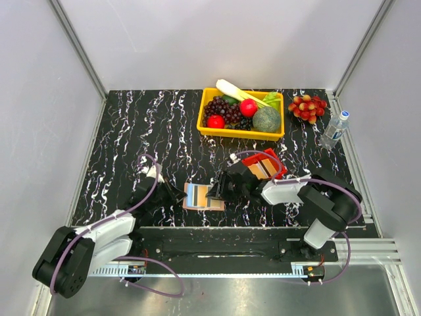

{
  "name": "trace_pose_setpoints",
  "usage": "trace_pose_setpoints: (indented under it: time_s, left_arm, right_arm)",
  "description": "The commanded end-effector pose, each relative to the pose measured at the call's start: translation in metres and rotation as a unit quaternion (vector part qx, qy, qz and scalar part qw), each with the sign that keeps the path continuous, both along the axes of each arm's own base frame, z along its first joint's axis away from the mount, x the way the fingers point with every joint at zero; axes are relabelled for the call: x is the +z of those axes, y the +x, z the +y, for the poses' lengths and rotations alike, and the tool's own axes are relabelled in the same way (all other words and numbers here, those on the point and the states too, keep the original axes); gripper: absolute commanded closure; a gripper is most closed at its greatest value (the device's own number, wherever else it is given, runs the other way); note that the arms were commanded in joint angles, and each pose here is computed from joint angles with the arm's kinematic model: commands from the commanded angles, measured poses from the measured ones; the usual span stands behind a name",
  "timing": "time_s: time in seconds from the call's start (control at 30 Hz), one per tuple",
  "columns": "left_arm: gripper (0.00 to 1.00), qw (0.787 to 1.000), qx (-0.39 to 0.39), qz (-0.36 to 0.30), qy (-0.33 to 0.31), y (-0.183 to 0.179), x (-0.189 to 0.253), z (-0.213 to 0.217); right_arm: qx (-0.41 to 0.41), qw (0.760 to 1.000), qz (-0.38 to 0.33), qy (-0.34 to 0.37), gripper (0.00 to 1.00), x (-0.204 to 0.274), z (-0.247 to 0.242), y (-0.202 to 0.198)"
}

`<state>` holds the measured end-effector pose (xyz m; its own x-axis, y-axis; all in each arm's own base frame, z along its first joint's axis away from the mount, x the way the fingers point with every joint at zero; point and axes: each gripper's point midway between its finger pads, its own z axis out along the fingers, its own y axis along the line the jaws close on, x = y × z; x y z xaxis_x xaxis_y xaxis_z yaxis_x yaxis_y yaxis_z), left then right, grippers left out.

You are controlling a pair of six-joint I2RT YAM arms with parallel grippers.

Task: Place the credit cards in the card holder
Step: Insert the credit card into the card holder.

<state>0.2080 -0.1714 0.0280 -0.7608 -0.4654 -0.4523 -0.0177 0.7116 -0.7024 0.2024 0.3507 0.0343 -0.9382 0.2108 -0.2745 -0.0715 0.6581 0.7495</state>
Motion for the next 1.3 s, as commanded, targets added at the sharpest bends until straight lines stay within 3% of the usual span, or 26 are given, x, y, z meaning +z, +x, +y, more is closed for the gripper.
trace_pose_setpoints:
  time_s: [0.0, 0.07, 0.13, 0.27, 0.53, 1.03, 1.27]
  left_arm:
    - [1.0, 1.0, 0.01, -0.019, -0.001, 0.006, 0.006, 0.001]
    - [1.0, 1.0, 0.008, -0.02, -0.004, 0.006, 0.007, 0.0]
    - [1.0, 1.0, 0.005, -0.02, -0.005, 0.006, 0.008, -0.001]
    - [1.0, 1.0, 0.001, -0.02, -0.005, 0.005, 0.007, -0.001]
    - [1.0, 1.0, -0.003, -0.016, -0.008, 0.005, 0.005, -0.003]
    - [1.0, 1.0, -0.005, -0.019, -0.012, 0.006, 0.006, -0.005]
    - [1.0, 0.999, -0.003, -0.029, -0.013, 0.007, 0.014, -0.004]
  right_arm:
    - [-0.002, 0.999, -0.025, -0.039, 0.63, 0.0, -0.01, 0.004]
    - [0.005, 0.999, -0.018, -0.04, 0.65, -0.003, -0.006, 0.003]
    - [0.013, 0.999, -0.011, -0.035, 0.75, -0.006, -0.001, 0.003]
    - [0.024, 1.0, -0.001, -0.01, 0.85, -0.009, 0.01, 0.001]
    - [0.04, 0.999, 0.008, 0.003, 0.94, -0.012, 0.02, -0.001]
    - [0.053, 0.997, 0.008, 0.053, 0.94, -0.001, 0.035, -0.002]
    - [0.032, 0.998, -0.051, -0.002, 0.79, 0.017, 0.011, 0.009]
